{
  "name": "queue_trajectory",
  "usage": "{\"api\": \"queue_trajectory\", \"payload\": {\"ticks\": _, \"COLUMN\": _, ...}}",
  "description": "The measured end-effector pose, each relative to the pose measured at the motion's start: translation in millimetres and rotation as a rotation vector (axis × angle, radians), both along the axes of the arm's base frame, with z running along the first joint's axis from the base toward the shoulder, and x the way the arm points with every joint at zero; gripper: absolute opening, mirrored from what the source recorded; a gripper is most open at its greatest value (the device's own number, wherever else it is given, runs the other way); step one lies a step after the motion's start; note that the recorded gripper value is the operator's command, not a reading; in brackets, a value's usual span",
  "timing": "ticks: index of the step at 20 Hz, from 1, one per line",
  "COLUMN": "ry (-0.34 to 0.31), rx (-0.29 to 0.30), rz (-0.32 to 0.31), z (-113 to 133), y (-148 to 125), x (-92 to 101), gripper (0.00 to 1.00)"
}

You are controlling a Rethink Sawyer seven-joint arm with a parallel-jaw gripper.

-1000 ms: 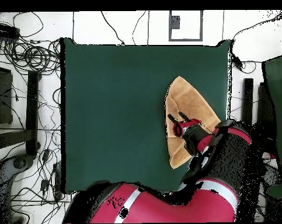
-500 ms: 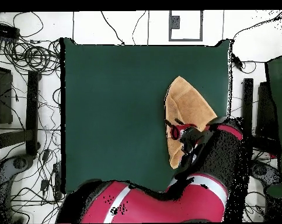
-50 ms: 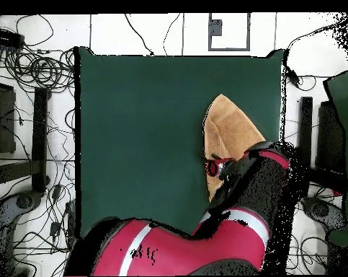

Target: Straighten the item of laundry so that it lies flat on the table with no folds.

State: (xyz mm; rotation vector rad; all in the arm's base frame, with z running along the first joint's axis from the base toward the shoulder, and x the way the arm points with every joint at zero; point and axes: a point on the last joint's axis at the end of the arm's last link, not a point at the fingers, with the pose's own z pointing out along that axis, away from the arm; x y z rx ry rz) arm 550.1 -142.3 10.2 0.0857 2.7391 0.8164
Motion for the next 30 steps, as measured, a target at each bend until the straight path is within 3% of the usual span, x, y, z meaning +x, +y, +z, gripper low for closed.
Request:
{"api": "queue_trajectory", "payload": {"ticks": 5, "ry": -0.017, "rx": 0.012, "rz": -0.043, "z": -0.5, "y": -8.9, "x": 0.9, "gripper": 1.00}}
{"api": "queue_trajectory", "payload": {"ticks": 8, "ry": -0.074, "rx": 0.032, "rz": -0.105, "z": 3.0, "y": -16.9, "x": 7.8, "gripper": 1.00}}
{"api": "queue_trajectory", "payload": {"ticks": 10, "ry": -0.087, "rx": 0.034, "rz": -0.115, "z": 3.8, "y": -18.6, "x": 9.3, "gripper": 1.00}}
{"api": "queue_trajectory", "payload": {"ticks": 12, "ry": -0.189, "rx": 0.026, "rz": -0.157, "z": 11.1, "y": -29.4, "x": 20.5, "gripper": 1.00}}
{"api": "queue_trajectory", "payload": {"ticks": 15, "ry": -0.251, "rx": 0.007, "rz": -0.156, "z": 16.0, "y": -34.6, "x": 26.8, "gripper": 1.00}}
{"api": "queue_trajectory", "payload": {"ticks": 16, "ry": -0.316, "rx": -0.021, "rz": -0.134, "z": 20.3, "y": -39.4, "x": 31.8, "gripper": 1.00}}
{"api": "queue_trajectory", "payload": {"ticks": 19, "ry": -0.372, "rx": -0.054, "rz": -0.099, "z": 23.7, "y": -43.7, "x": 35.1, "gripper": 1.00}}
{"api": "queue_trajectory", "payload": {"ticks": 20, "ry": -0.414, "rx": -0.087, "rz": -0.055, "z": 26.3, "y": -47.9, "x": 37.2, "gripper": 1.00}}
{"api": "queue_trajectory", "payload": {"ticks": 22, "ry": -0.430, "rx": -0.100, "rz": -0.033, "z": 27.0, "y": -48.8, "x": 38.5, "gripper": 1.00}}
{"api": "queue_trajectory", "payload": {"ticks": 23, "ry": -0.436, "rx": -0.115, "rz": 0.006, "z": 27.3, "y": -49.1, "x": 40.5, "gripper": 1.00}}
{"api": "queue_trajectory", "payload": {"ticks": 30, "ry": -0.374, "rx": -0.140, "rz": 0.182, "z": 15.1, "y": -39.9, "x": 38.0, "gripper": 1.00}}
